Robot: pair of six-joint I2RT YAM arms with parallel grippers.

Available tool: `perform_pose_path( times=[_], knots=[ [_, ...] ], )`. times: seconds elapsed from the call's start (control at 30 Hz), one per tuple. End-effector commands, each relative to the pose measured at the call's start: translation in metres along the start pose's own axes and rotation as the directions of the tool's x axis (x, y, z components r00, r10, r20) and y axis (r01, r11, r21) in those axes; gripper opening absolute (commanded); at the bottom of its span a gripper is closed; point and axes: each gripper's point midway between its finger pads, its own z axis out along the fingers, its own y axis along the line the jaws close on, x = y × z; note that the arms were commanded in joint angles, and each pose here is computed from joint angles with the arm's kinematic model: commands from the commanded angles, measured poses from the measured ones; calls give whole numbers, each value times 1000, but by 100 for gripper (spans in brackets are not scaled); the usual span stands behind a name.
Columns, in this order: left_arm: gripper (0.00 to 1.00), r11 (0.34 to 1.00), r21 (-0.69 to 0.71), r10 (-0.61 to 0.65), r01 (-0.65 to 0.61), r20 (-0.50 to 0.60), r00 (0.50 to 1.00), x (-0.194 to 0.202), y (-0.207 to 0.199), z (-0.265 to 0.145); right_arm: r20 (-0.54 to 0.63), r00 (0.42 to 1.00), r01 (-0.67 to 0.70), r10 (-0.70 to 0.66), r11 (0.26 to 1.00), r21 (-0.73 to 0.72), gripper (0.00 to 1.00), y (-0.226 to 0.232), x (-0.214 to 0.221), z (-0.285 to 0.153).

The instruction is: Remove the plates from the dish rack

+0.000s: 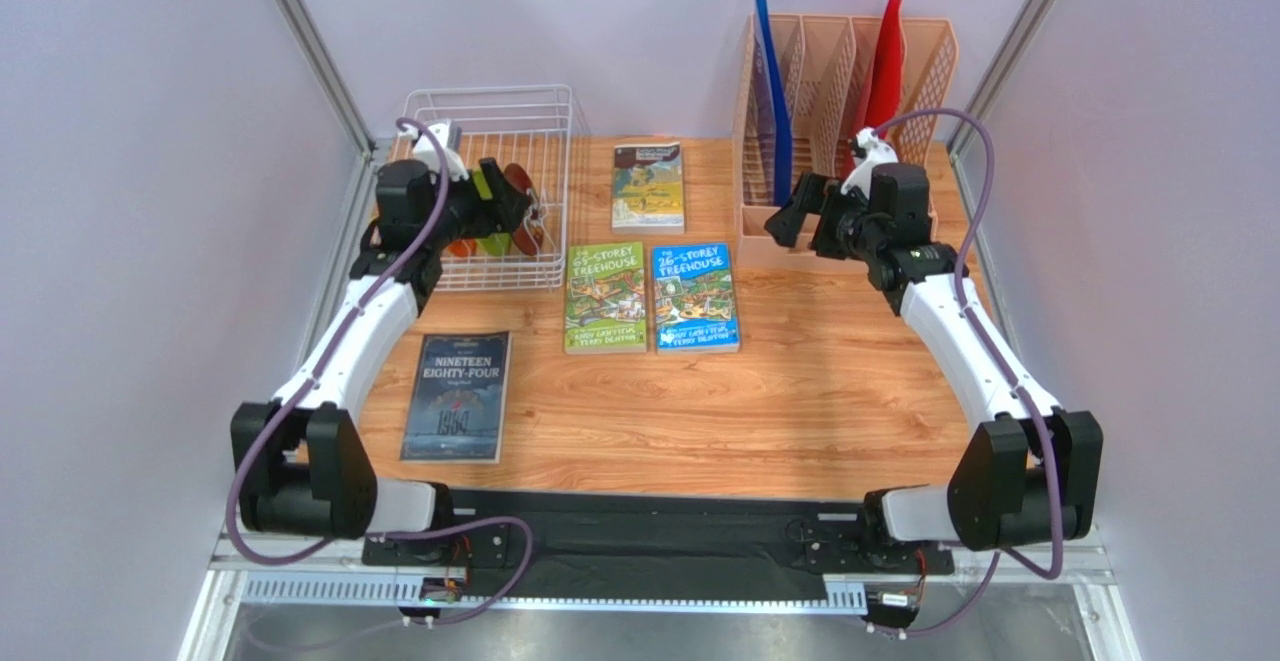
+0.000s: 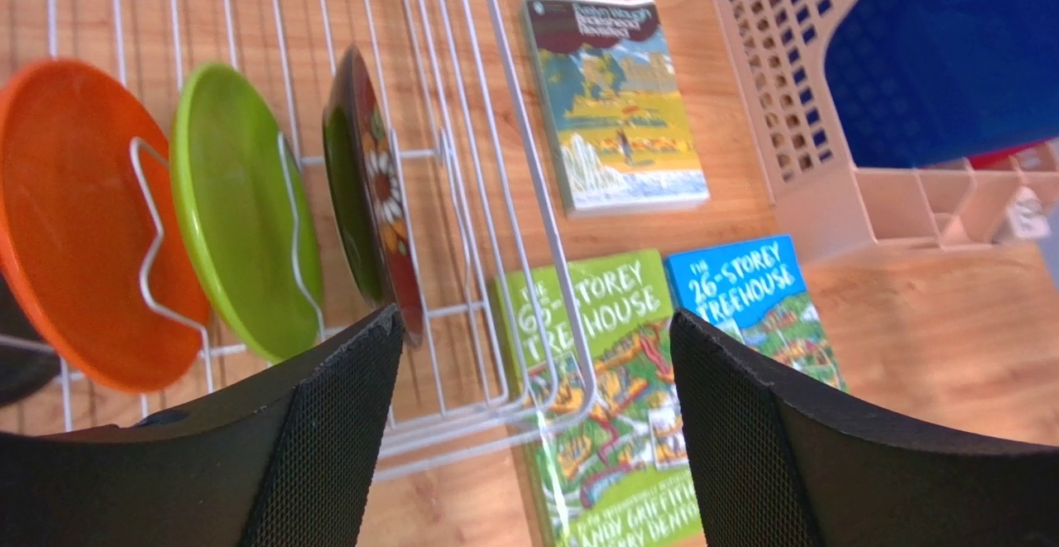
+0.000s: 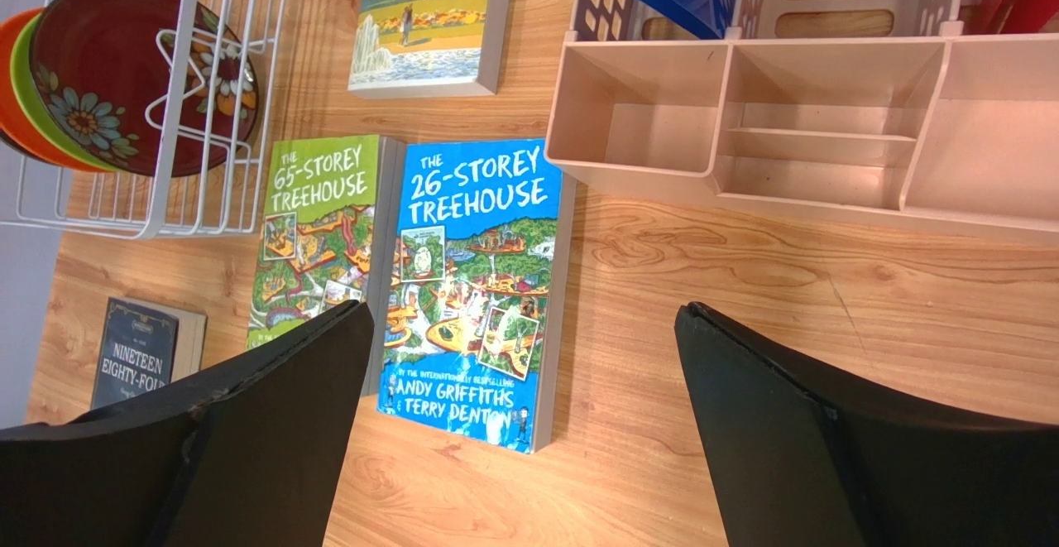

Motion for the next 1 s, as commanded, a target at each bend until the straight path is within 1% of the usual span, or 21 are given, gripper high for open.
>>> perform_pose_path(
  times=[0.0, 0.1, 0.23, 0.27, 0.3, 0.4, 0.57, 0.6, 0.67, 0.7, 0.73, 0.8, 0.83, 0.9, 0.93, 0.97],
  knots=[
    [83, 989, -87, 133, -122, 146, 980, -53, -1, 27, 16, 1000, 18, -18, 999, -49, 100, 9, -10, 6],
    [81, 972, -192, 162, -135, 132, 978, -51, 12, 47, 1, 1000, 15, -15, 998, -63, 100, 10, -9, 13],
    [80, 937, -317, 181, -146, 82, 980, -37, 32, 71, -5, 1000, 14, -14, 997, -72, 99, 10, -8, 16],
    [80, 930, -338, 184, -148, 77, 980, -36, 35, 74, -4, 1000, 14, -14, 997, -73, 99, 11, -9, 16],
    [80, 910, -389, 188, -146, 74, 979, -34, 44, 75, -4, 1000, 18, -19, 997, -71, 99, 10, -8, 16],
    [80, 881, -449, 196, -153, 50, 979, -24, 54, 81, 4, 1000, 28, -28, 997, -67, 99, 10, -10, 15],
    [79, 863, -486, 171, -137, 25, 985, -7, 66, 88, -3, 999, 35, -35, 997, -65, 99, 8, -10, 19],
    [79, 865, -483, 166, -137, 18, 986, -4, 67, 91, -3, 999, 33, -33, 997, -65, 98, 8, -10, 20],
    [74, 863, -487, 152, -135, -6, 988, 7, 70, 96, -7, 999, 32, -33, 997, -68, 96, 8, -10, 21],
    [72, 862, -491, 138, -123, -6, 990, 10, 72, 97, -12, 999, 30, -31, 997, -68, 96, 8, -9, 22],
    [66, 861, -492, 134, -125, -17, 991, 17, 74, 99, -15, 999, 29, -30, 997, -69, 95, 8, -8, 23],
    [60, 867, -484, 123, -116, -17, 992, 22, 74, 101, -17, 999, 29, -31, 997, -73, 92, 8, -8, 23],
    [52, 868, -482, 120, -117, -26, 992, 27, 75, 103, -16, 999, 28, -29, 997, -72, 91, 8, -8, 24],
    [41, 868, -483, 114, -116, -34, 993, 31, 76, 104, -21, 999, 29, -31, 997, -72, 89, 7, -6, 25],
    [26, 868, -483, 113, -118, -40, 993, 33, 77, 104, -22, 999, 28, -30, 997, -68, 89, 6, -6, 26],
    [19, 867, -484, 113, -119, -40, 993, 33, 76, 104, -21, 999, 29, -30, 997, -68, 89, 6, -6, 25]
  ],
)
